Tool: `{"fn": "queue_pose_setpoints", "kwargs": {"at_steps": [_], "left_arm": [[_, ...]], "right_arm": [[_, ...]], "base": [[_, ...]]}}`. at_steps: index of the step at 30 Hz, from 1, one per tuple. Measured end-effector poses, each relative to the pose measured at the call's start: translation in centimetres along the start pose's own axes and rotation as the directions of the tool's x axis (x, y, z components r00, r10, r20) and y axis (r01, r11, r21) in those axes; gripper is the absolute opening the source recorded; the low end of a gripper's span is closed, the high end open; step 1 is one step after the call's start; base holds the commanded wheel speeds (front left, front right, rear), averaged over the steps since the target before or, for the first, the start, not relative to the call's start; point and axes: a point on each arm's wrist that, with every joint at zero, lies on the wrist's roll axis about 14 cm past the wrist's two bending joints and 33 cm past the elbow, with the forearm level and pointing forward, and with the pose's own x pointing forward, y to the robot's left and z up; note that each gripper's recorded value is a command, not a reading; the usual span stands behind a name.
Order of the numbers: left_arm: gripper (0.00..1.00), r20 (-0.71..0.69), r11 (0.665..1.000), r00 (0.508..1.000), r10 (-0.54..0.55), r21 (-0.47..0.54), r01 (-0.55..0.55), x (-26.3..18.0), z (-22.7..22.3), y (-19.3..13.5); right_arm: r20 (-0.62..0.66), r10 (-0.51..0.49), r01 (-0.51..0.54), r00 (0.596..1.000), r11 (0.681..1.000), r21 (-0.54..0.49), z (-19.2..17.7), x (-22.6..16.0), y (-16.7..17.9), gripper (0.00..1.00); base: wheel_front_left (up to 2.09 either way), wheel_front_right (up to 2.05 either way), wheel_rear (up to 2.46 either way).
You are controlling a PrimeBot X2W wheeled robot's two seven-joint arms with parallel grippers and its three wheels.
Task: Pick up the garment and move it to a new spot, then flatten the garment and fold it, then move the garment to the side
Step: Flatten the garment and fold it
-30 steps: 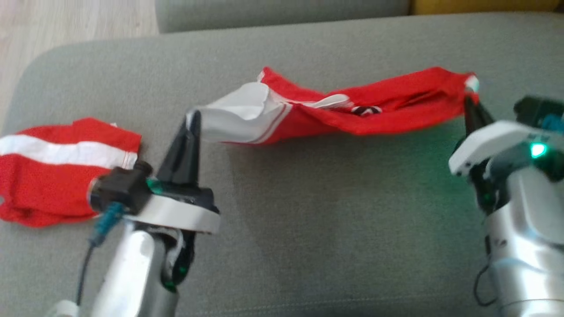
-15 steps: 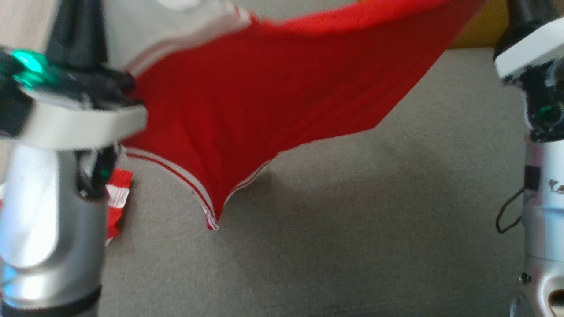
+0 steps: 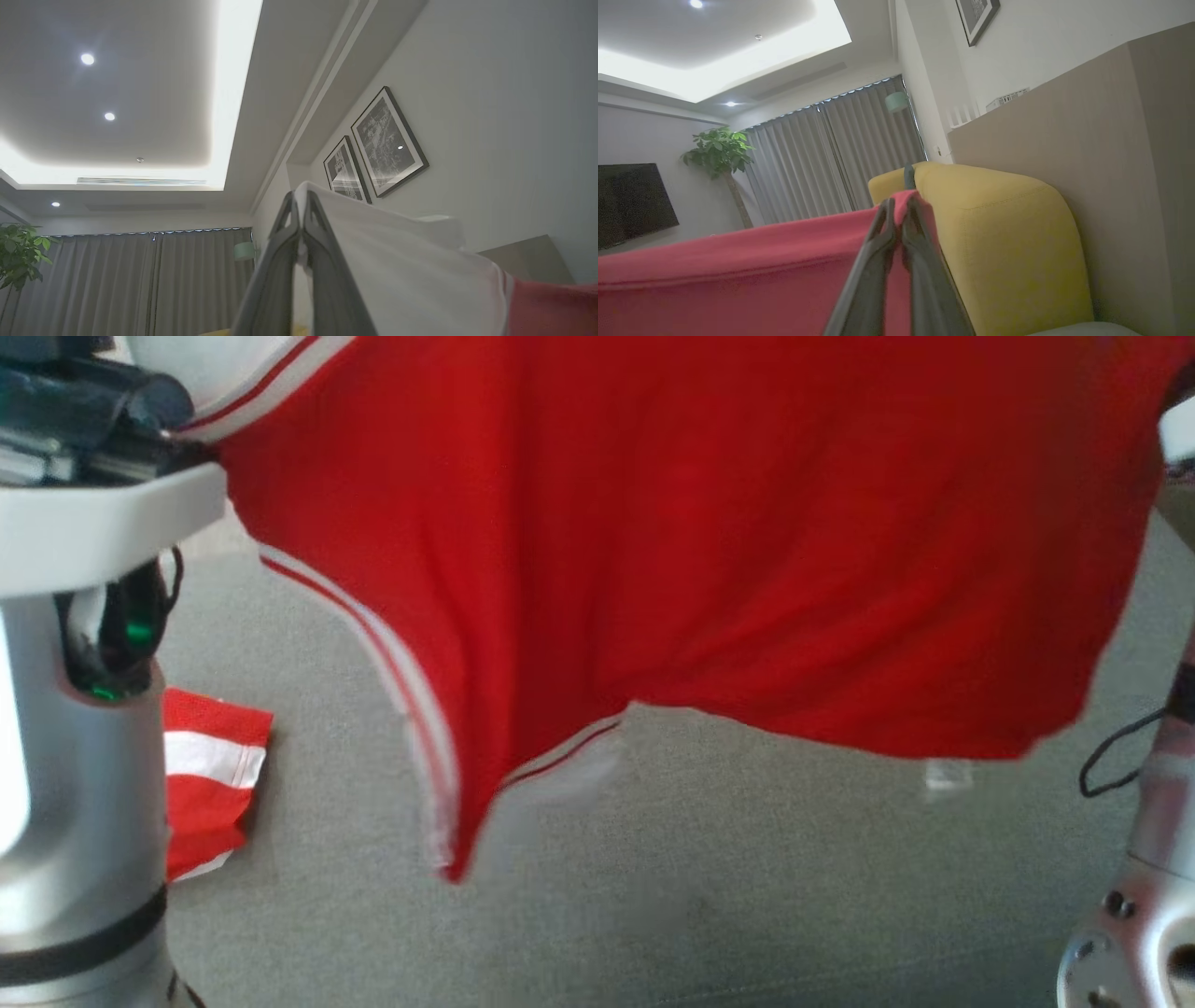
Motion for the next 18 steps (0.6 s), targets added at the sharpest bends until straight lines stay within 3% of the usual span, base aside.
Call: {"fn": "queue_pose_setpoints", "kwargs": {"at_steps": [6, 11, 18], "left_arm": [[0.0, -0.079, 1.0, 0.997, 0.001, -0.022, -0.003, 0.7, -2.9, 0.7], [0.0, -0.17, 0.999, 0.985, -0.04, -0.023, 0.036, 1.5, -7.3, 0.7], [0.0, -0.263, 1.0, 0.965, -0.003, -0.001, 0.003, 5.1, -15.6, 4.4]], "right_arm": [[-0.013, -0.022, 0.022, 1.0, 1.0, 0.001, 0.4, 1.0, -0.7, 0.0], [-0.103, -0.042, 0.043, 0.994, 0.999, 0.007, -3.1, 3.3, -1.5, 0.0], [-0.063, -0.034, 0.03, 0.997, 0.998, -0.06, -4.6, 11.7, -0.5, 0.0]], "base": [[0.0, 0.0, 0.0], [0.0, 0.0, 0.0], [0.0, 0.0, 0.0]]}}
